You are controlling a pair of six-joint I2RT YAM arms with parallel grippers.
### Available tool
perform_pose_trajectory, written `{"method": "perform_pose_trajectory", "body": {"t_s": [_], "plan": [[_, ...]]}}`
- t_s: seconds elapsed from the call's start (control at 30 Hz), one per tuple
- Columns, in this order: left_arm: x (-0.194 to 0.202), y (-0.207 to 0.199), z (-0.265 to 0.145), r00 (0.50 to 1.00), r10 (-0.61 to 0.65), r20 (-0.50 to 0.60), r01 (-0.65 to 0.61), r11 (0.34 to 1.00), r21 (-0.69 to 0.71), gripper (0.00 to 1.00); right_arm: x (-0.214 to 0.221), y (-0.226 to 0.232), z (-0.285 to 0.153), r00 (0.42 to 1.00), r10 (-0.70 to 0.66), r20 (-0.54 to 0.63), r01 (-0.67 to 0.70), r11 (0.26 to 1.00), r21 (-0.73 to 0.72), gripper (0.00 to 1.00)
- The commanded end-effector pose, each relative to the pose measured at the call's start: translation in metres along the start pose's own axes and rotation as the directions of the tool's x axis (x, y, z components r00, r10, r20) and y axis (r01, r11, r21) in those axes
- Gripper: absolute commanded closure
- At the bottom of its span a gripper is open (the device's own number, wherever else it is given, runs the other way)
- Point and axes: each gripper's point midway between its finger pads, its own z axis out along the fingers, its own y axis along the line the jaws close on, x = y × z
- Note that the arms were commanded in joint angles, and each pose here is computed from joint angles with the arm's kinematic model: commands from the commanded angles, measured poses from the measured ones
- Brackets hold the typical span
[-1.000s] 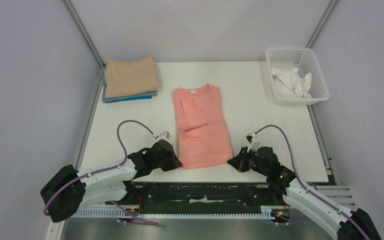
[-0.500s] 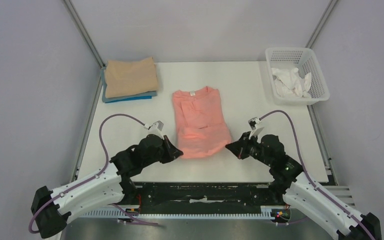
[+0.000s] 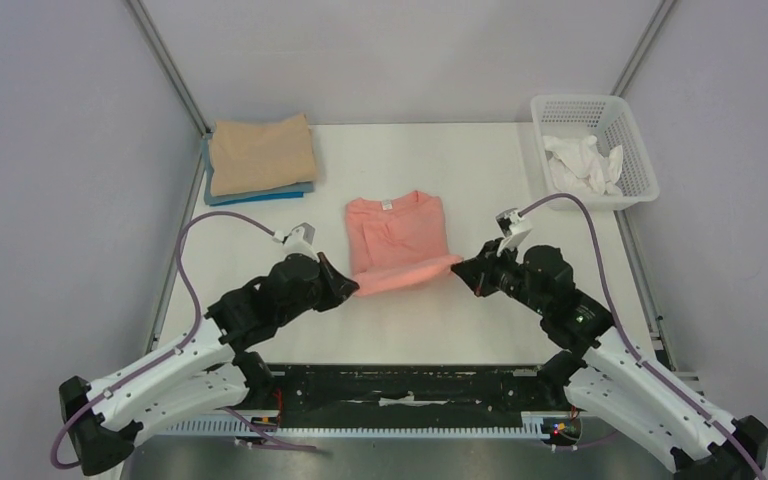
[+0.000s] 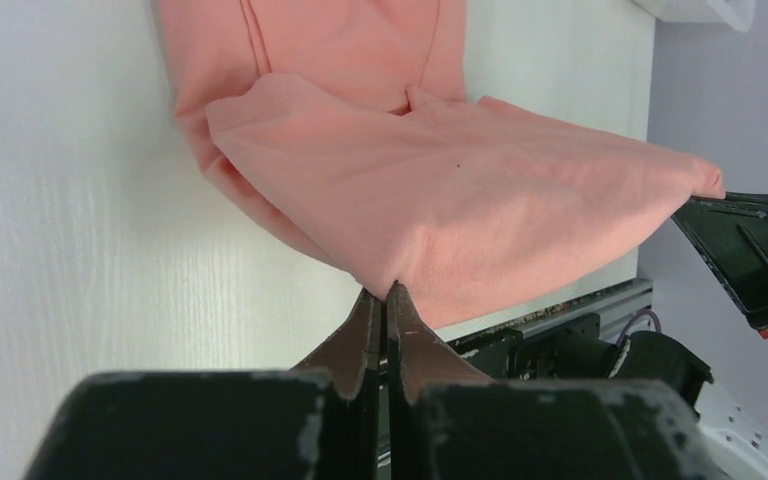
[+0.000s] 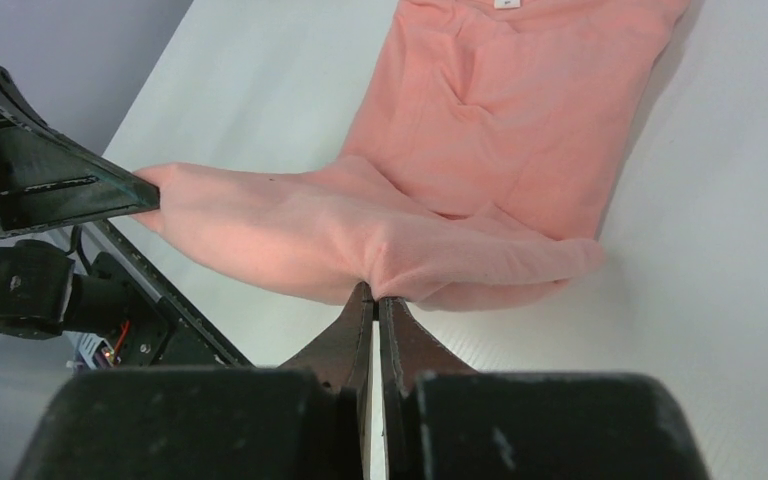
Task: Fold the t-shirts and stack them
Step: Fold the long partially folded tshirt into a neat square
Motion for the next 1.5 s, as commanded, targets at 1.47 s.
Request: {"method": "perform_pose_trajectory", "body": {"t_s": [1.47], "plan": [[-0.175,0.093,0.193,0.993,-0.052,0.108,0.094,0.898,-0.43,0.93,-0.068,-0.153,0.198,0.995,-0.094,-0.035,0.097,0.991,0.095,1.0]]}}
